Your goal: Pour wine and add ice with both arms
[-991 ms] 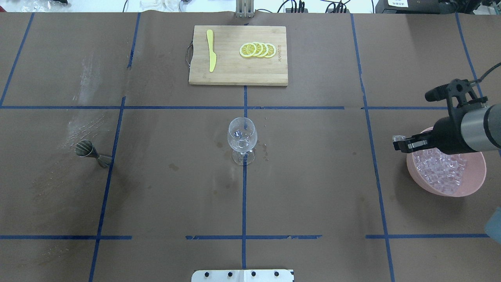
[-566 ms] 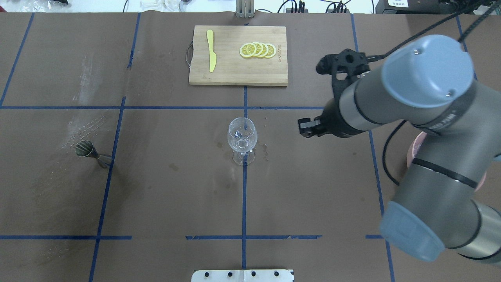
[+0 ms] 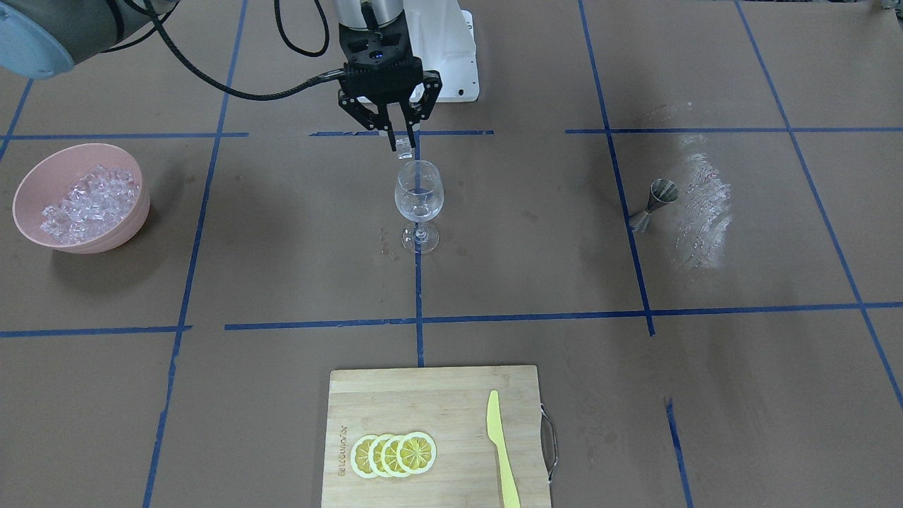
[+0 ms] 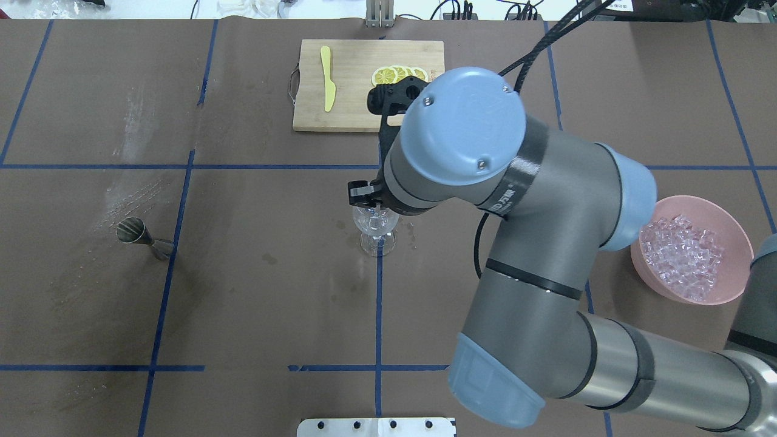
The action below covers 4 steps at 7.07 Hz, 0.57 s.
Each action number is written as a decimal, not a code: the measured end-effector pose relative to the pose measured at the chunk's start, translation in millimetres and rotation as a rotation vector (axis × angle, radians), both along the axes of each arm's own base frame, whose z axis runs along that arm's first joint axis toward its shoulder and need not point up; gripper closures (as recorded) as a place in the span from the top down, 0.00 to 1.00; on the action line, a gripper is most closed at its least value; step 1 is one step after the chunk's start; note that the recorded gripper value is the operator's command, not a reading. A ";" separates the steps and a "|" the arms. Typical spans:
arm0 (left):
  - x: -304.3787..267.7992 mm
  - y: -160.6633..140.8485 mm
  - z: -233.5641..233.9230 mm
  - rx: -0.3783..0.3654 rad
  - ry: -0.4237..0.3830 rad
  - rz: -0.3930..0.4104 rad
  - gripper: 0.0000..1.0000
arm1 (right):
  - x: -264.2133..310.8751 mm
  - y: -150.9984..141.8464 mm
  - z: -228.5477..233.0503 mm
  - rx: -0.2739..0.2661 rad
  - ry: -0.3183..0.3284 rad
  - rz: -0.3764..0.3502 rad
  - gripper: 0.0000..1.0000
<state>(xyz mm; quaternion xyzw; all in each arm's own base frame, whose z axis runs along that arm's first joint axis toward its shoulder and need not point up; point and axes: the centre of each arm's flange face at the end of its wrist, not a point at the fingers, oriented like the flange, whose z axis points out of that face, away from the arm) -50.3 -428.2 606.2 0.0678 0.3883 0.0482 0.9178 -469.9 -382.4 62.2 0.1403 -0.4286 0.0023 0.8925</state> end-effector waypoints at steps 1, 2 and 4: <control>0.0 -0.3 -0.2 0.001 0.000 0.000 1.00 | -10.1 0.7 -2.9 0.003 0.010 0.007 0.00; 0.0 -0.4 -0.3 0.001 0.000 0.000 1.00 | -15.6 1.5 -3.2 0.009 0.018 0.013 0.00; 0.0 -0.5 -0.4 0.001 0.000 0.000 1.00 | -19.2 0.2 -0.2 0.022 0.033 0.018 0.47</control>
